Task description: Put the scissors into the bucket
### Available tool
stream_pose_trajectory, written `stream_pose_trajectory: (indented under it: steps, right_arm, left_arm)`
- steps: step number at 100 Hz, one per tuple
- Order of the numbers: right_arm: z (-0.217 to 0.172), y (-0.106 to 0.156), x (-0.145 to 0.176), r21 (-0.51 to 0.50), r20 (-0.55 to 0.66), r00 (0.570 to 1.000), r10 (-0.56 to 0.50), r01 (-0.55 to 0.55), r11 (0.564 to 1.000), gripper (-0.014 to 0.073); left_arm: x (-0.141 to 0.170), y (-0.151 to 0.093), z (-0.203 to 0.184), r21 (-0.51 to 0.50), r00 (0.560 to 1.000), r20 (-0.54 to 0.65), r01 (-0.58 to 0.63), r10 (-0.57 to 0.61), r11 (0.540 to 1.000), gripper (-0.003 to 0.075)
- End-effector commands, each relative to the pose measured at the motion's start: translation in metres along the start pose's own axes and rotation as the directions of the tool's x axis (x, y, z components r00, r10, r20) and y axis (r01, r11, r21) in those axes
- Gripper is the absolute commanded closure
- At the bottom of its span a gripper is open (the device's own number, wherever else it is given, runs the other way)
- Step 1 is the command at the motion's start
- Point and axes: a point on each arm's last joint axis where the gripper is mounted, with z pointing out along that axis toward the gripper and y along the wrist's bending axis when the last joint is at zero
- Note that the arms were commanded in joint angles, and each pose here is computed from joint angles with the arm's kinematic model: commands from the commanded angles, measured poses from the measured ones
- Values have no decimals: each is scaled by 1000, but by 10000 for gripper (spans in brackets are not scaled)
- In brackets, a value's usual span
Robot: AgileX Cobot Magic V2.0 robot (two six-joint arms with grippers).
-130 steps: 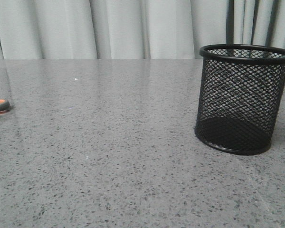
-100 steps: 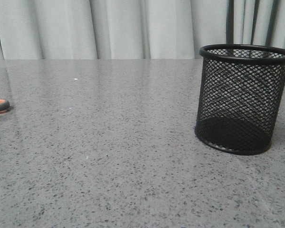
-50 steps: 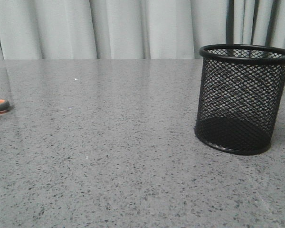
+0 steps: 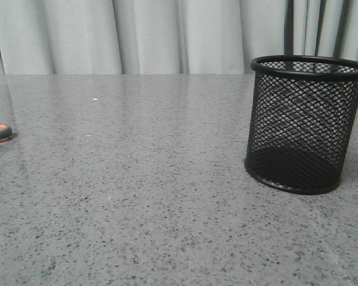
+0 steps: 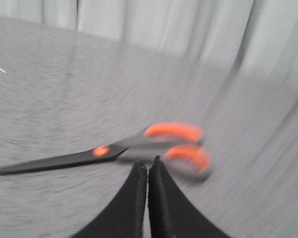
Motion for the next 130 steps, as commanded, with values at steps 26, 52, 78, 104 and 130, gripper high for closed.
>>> stream_pose_trajectory:
  steps: [26, 52, 78, 104, 130]
  right_arm:
    - [-4, -7, -17, -19, 239, 898, 370, -377, 926, 640]
    - [-7, 5, -42, -64, 223, 922, 317, -310, 949, 640]
    - [1, 19, -63, -51, 98, 980, 172, -167, 985, 640]
    - [21, 37, -109, -34, -84, 996, -21, 18, 999, 638]
    - [50, 42, -124, -17, -188, 982, -20, 17, 1000, 554]
  left_arm:
    - [-23, 22, -7, 78, 650, 370, 690, -664, 719, 741]
    - [-30, 16, -9, 126, 599, 351, 731, -720, 670, 741]
    - [-29, 11, -8, 116, 689, 316, 654, -652, 748, 741]
    - [-69, -20, -17, 80, 909, 376, 163, -181, 983, 649]
    - [-104, -48, -2, -15, 957, 173, -233, 232, 972, 293]
